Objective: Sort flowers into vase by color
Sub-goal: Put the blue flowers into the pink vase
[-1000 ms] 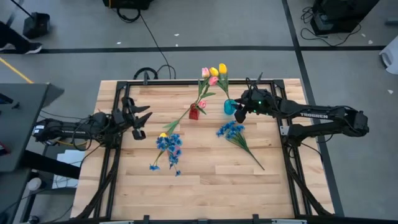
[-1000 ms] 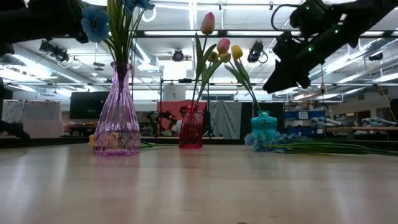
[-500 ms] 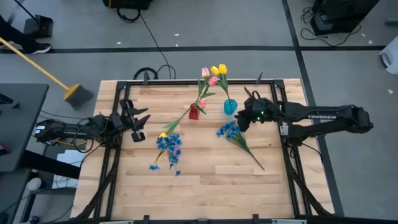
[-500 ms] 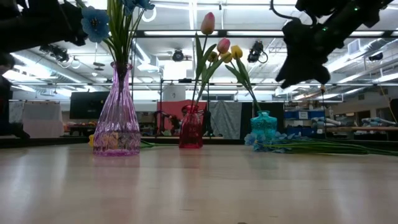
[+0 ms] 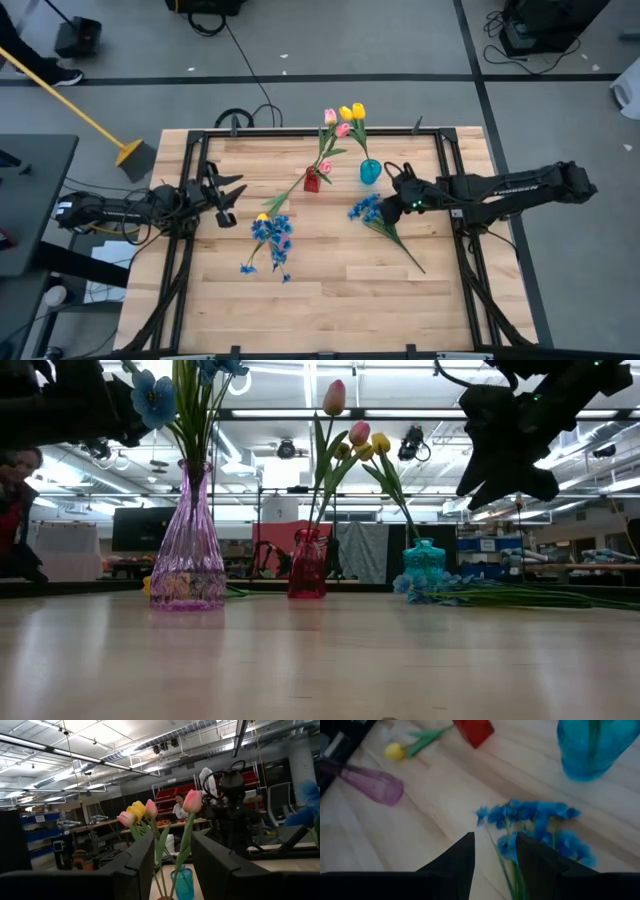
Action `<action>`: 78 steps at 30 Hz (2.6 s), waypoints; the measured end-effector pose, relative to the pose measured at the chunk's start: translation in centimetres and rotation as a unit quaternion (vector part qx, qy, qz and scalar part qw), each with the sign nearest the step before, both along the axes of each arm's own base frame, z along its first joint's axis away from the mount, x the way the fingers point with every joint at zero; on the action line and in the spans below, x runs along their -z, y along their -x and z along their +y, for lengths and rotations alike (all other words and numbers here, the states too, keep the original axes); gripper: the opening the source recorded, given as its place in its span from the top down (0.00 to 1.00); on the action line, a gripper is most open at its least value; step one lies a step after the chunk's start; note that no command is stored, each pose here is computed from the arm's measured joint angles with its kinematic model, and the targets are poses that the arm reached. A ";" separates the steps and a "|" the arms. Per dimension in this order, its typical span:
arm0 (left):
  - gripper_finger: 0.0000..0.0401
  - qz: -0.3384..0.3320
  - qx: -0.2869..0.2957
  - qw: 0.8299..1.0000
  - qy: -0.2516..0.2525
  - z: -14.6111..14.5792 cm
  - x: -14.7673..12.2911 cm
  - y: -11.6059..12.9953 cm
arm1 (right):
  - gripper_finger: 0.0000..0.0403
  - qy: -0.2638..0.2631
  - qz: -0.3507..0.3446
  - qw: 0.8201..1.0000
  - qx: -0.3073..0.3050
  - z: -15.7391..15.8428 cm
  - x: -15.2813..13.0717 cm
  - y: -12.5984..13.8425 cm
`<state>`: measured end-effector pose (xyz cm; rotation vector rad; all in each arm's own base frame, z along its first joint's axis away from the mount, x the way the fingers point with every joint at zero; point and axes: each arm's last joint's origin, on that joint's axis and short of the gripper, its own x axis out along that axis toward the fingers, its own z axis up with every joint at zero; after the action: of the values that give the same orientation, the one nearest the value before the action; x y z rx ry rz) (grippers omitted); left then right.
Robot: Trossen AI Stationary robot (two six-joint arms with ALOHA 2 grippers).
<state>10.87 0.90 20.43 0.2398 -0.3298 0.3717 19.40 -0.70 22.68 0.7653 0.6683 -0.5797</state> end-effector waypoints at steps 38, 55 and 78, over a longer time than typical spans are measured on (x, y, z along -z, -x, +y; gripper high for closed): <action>0.67 -0.015 -0.037 0.999 -0.022 0.1 -0.4 0.3 | 0.62 0.013 0.245 0.963 -0.115 5.7 -0.9 -7.1; 0.67 0.013 -0.061 0.998 -0.002 0.3 0.1 0.1 | 0.62 -0.129 0.443 0.874 -0.150 3.6 5.2 -8.0; 0.67 0.017 -0.063 0.998 -0.002 0.3 0.2 0.1 | 0.63 -0.205 0.533 0.810 -0.133 4.4 9.6 -5.4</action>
<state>10.80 1.21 20.25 0.2709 -0.2835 0.4917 24.77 3.72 13.09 0.6764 1.9700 -0.5848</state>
